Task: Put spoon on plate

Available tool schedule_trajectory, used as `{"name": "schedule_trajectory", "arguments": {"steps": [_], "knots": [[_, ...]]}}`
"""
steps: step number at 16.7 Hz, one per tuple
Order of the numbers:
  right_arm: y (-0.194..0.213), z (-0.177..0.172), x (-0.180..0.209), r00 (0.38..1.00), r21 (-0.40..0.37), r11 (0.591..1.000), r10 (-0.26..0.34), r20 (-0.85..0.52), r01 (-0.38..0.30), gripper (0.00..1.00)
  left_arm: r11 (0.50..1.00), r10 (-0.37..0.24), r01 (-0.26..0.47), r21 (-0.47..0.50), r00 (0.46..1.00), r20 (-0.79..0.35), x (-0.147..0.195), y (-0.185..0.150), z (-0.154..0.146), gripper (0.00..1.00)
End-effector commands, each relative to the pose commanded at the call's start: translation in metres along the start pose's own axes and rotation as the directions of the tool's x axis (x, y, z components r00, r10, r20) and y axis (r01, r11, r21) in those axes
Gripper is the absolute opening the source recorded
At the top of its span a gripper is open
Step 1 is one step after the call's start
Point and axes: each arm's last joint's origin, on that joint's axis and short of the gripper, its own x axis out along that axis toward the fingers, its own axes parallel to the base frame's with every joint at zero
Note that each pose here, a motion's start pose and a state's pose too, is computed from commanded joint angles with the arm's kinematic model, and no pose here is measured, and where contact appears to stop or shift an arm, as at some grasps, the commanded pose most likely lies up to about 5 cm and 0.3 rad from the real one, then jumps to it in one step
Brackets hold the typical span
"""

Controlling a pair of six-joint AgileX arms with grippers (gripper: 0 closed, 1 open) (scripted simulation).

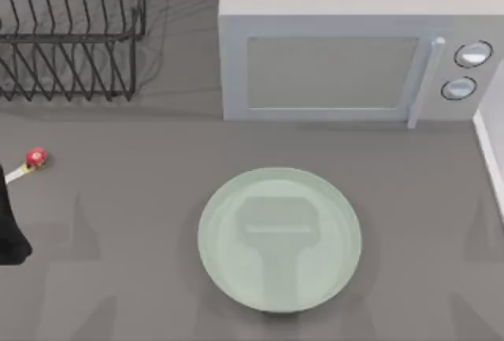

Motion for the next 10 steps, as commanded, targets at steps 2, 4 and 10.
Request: {"name": "schedule_trajectory", "arguments": {"steps": [2, 4, 10], "knots": [[0.000, 0.000, 0.000, 1.000, 0.000, 1.000, 0.000, 0.000, 0.000, 1.00, 1.000, 0.000, 0.000, 0.000, 1.000, 0.000, 0.000, 0.000, 0.000, 1.00], [0.000, 0.000, 0.000, 1.000, 0.000, 1.000, 0.000, 0.000, 0.000, 1.00, 1.000, 0.006, -0.006, 0.022, 1.000, -0.022, 0.000, 0.001, 0.006, 1.00], [0.000, 0.000, 0.000, 1.000, 0.000, 1.000, 0.000, 0.000, 0.000, 1.00, 0.976, 0.037, 0.025, 0.218, 0.960, -0.278, 0.017, 0.005, 0.060, 1.00]]}}
